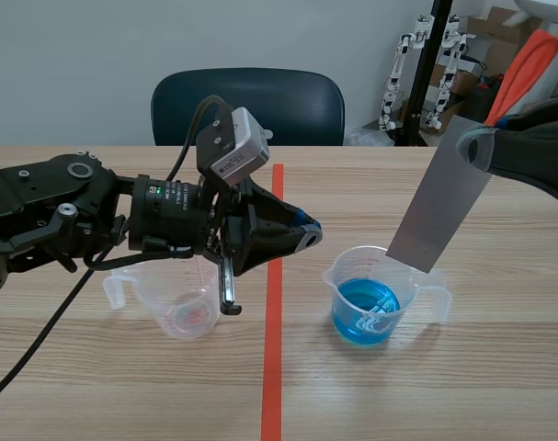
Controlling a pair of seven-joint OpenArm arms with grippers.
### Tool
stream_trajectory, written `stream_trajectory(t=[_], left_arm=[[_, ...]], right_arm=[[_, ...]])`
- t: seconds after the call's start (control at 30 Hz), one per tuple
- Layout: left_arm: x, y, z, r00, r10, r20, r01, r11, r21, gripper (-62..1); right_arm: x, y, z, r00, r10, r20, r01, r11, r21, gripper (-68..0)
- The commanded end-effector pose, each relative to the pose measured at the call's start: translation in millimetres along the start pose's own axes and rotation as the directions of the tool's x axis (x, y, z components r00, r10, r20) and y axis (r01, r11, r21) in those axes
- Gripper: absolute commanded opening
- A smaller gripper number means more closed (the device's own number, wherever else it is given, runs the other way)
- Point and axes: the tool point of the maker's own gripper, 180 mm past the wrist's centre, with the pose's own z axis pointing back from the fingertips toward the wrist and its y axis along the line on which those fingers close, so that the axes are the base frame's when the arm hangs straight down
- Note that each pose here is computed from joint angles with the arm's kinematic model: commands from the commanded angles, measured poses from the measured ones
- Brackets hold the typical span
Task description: Do the redox reaction experiment. lower the plate into the blue solution
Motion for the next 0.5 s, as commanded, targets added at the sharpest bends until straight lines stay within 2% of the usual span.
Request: stream_trajectory(t=[0.0, 0.47], left_arm=[[14.7, 2.2, -2.5, 0.999, -0.013, 0.043, 0.013, 1.000, -0.001, -59.4], [14.7, 2.2, -2.5, 0.999, -0.013, 0.043, 0.013, 1.000, -0.001, -59.4]], right_arm=[[17.5, -5.6, 0.8, 0.999, 0.024, 0.046, -0.023, 1.000, -0.009, -66.9], [17.8, -6.6, 0.5, 0.998, 0.026, 0.048, -0.026, 1.000, -0.015, -66.9]])
